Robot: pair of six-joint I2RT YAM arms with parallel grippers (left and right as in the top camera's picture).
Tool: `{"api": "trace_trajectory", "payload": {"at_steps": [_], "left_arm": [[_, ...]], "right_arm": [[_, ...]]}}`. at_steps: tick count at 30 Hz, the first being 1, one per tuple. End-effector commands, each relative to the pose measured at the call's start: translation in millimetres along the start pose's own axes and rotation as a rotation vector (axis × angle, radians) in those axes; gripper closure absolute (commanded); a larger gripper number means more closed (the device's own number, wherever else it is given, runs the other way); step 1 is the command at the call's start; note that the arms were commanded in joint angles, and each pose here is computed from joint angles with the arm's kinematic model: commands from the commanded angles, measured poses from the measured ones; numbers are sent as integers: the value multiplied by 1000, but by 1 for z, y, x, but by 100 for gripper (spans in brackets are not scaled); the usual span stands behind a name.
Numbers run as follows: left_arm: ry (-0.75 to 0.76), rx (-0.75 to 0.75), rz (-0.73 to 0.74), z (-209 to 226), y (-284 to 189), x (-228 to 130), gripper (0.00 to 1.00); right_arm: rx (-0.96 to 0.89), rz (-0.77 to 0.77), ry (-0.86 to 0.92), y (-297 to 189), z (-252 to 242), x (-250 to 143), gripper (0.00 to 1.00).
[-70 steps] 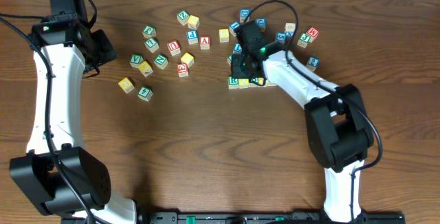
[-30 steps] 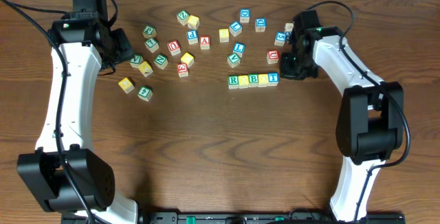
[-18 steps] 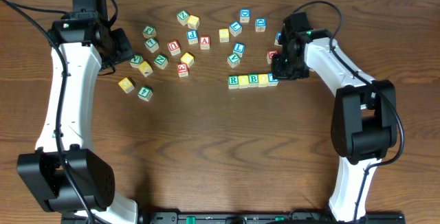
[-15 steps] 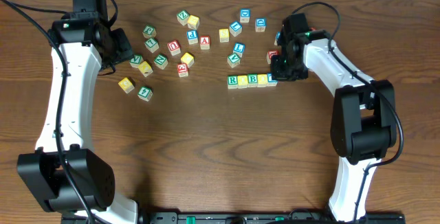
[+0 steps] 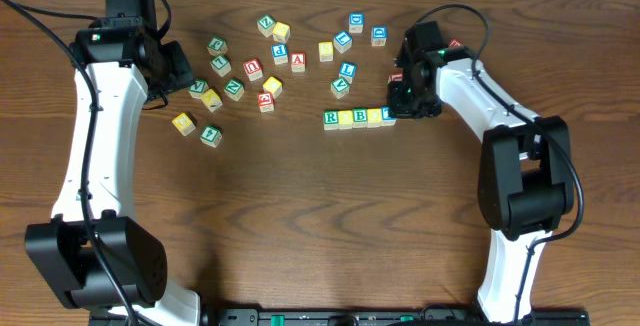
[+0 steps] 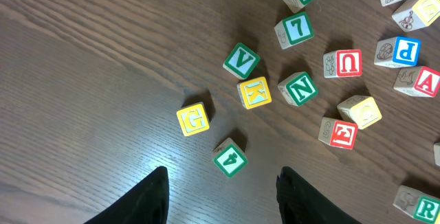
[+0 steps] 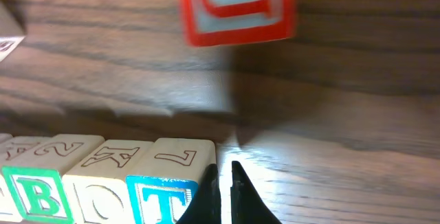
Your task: Spell out ROBOT
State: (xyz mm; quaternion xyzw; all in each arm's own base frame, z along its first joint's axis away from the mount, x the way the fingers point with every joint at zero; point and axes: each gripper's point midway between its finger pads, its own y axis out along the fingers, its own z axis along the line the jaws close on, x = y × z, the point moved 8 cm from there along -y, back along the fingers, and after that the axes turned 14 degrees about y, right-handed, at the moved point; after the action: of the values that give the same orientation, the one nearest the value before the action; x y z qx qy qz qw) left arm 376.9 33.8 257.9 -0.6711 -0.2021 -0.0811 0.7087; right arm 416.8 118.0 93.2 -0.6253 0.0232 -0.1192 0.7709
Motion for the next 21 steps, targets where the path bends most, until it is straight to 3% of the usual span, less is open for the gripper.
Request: {"api": "trace_trajectory", "payload": {"at_steps": [1, 21], "left_arm": [[4, -1, 11, -1, 3, -1, 50], [4, -1, 11, -1, 3, -1, 50]], "right_arm": [[15, 32, -46, 8, 13, -11, 98], [8, 69, -90, 11, 31, -28, 97]]}}
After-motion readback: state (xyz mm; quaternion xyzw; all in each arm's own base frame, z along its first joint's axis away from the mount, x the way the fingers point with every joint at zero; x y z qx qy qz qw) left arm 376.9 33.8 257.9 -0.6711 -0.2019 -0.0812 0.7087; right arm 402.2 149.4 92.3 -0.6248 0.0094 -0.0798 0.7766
